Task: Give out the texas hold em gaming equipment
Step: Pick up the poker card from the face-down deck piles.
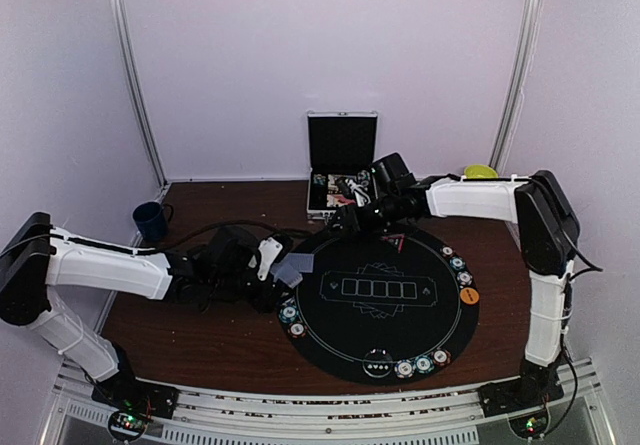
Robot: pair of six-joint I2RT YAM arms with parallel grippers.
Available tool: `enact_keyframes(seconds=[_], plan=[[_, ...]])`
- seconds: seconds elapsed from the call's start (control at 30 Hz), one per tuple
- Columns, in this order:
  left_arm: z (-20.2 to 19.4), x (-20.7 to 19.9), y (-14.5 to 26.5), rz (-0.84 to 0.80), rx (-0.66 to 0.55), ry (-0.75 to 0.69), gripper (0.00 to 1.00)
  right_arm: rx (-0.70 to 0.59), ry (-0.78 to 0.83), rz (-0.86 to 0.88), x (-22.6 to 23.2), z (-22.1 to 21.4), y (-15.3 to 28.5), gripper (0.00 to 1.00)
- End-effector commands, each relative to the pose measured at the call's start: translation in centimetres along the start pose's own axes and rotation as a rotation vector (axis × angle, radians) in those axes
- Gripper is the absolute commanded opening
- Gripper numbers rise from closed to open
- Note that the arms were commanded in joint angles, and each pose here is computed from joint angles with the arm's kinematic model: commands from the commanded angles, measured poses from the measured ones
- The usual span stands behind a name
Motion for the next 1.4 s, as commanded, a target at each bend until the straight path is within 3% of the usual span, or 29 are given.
enact_keyframes(seconds=[0.0,0.33,0.63,1.37], plan=[[1.8,-0.9,-0.2,-0.051,-0.074,-0.021,0.52,0.004,0.054,0.112,2.1,-0.6,3.1,0.59],[1.8,-3.7,-1.4,-0.135,-0.079,-0.097,0.52,0.145,0.039,0.287,3.5,-5.3,1.9,0.59],[2.3,-5.6,-1.2,-0.184,-0.111,-0.148,0.53,0.273,0.047,0.321,4.2,-9.0,-0.8,0.59],[3.3,-6.6,0.1,-0.219,-0.176,-0.177,0.52,0.364,0.075,0.346,5.4,-11.8,-2.7,0.61]])
Point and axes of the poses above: each gripper's point midway between its finger pads, its own y axis back along the fingers, its own x axis along the line the jaws close on, z = x × y, the point moved 2 cm from there along y, back along the fingers, and after that the axes turned 13 degrees about -y, right-handed, at the moved point
